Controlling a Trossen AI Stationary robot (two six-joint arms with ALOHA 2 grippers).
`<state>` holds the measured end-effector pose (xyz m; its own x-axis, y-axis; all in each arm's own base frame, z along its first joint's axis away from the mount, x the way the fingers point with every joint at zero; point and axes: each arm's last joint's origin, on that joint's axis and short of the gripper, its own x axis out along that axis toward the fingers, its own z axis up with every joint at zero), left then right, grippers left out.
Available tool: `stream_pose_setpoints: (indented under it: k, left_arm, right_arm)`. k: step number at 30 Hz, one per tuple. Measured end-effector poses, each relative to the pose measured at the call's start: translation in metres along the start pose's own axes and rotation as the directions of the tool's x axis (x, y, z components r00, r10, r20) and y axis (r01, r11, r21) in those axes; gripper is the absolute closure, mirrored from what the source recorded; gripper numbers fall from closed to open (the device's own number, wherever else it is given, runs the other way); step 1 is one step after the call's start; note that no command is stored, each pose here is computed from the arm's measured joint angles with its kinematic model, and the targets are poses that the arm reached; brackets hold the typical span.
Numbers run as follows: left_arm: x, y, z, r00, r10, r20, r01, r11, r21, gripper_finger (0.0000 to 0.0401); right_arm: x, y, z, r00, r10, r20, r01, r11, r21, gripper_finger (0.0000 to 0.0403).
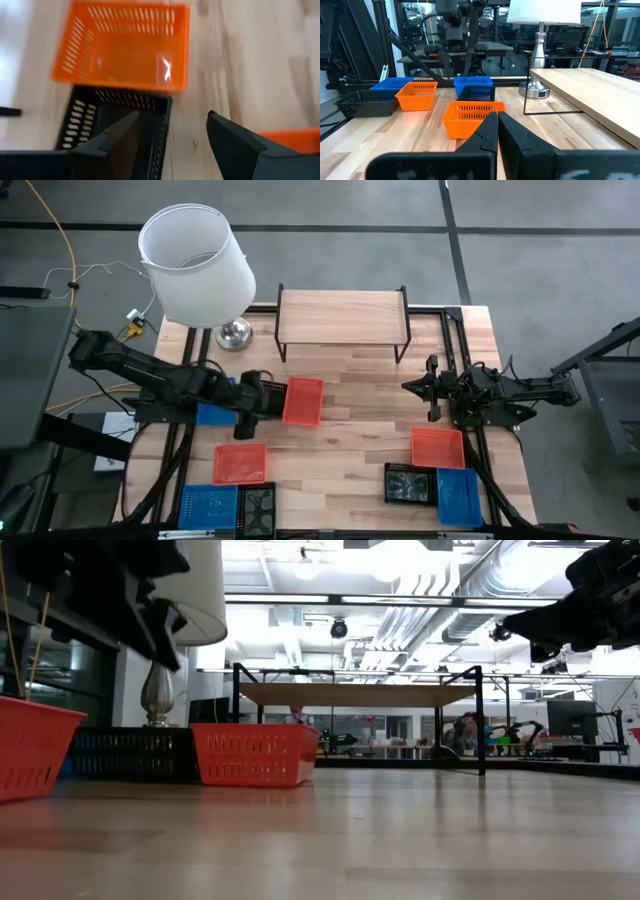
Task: Stack baskets on shelf by color
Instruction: Put the top black bin on the shelf
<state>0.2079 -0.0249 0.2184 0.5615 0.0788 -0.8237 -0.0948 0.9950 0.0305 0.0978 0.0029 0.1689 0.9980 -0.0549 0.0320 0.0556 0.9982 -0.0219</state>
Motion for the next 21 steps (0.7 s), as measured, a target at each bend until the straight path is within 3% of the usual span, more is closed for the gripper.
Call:
stream_pose_setpoints:
  k: [8,17,21]
  left_arm:
    - [0.036,-0.013,-0.011,0.977,0.033,-0.212,-0.018,0.997,0.072,0.0185]
    - [0.069,-0.018,-0.023,0.931,0.141,-0.337,-0.097,0.985,0.144,0.0185]
    - [0.078,-0.018,-0.027,0.912,0.178,-0.369,-0.140,0.982,0.127,0.0188]
  right_arm:
    - [0.000,0.000,0.000,1.000,0.000,0.000,0.000,1.000,0.000,0.0402]
    - [0.000,0.000,0.000,1.000,0.000,0.000,0.000,1.000,0.000,0.0402]
    - [0.000,0.000,0.000,1.000,0.000,0.000,0.000,1.000,0.000,0.0402]
